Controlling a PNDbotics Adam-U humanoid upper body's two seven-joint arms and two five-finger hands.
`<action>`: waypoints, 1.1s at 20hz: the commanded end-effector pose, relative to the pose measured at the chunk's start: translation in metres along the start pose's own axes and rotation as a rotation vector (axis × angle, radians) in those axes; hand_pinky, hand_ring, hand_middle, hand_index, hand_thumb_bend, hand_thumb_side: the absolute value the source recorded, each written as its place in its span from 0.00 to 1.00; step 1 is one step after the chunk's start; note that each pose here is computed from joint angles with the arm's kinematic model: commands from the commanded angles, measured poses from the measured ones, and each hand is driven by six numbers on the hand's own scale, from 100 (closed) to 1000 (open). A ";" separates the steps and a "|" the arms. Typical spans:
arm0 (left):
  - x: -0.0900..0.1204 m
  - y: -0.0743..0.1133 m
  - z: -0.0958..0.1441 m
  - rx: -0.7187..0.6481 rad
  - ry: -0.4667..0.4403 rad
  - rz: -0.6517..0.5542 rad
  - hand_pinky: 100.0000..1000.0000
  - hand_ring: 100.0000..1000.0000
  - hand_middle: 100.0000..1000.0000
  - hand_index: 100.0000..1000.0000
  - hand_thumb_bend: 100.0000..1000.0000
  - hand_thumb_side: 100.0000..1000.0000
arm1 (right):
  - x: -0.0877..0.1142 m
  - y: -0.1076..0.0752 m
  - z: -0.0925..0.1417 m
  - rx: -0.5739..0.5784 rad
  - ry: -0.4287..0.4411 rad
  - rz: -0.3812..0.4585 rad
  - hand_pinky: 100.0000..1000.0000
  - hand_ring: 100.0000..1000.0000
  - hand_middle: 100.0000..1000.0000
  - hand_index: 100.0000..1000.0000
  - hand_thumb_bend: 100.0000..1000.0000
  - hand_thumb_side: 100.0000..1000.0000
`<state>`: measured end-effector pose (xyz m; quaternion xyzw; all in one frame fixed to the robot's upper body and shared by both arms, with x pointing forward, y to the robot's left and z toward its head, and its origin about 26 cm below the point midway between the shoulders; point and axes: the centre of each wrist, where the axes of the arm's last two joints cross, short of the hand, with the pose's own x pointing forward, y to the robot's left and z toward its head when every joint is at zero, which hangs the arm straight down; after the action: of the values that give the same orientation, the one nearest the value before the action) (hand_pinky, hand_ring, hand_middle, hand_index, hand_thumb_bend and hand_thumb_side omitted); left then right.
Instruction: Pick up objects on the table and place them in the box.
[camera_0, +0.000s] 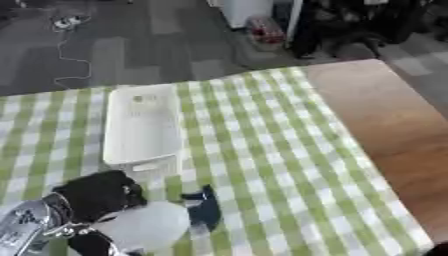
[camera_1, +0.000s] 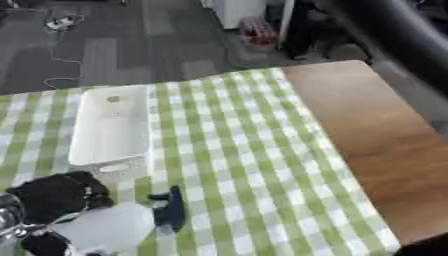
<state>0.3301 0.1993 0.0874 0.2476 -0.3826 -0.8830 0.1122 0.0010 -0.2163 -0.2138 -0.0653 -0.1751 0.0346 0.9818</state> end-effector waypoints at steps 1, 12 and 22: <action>-0.004 0.002 -0.002 -0.291 -0.191 -0.212 0.91 0.89 0.79 0.90 0.38 1.00 | -0.001 -0.006 0.000 -0.007 -0.007 0.009 0.56 0.56 0.49 0.61 0.00 0.93; -0.003 -0.009 -0.009 -0.330 -0.180 -0.219 0.69 0.72 0.71 0.81 0.06 0.98 | -0.001 -0.006 0.000 -0.004 -0.012 0.012 0.56 0.56 0.49 0.61 0.00 0.94; -0.005 -0.003 0.007 -0.223 -0.175 -0.210 0.00 0.00 0.07 0.36 0.00 0.63 | -0.001 -0.005 0.000 -0.003 -0.007 0.005 0.56 0.56 0.49 0.61 0.00 0.93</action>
<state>0.3302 0.1993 0.0844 0.2538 -0.3857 -0.8829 0.0861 0.0015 -0.2186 -0.2144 -0.0652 -0.1784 0.0364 0.9811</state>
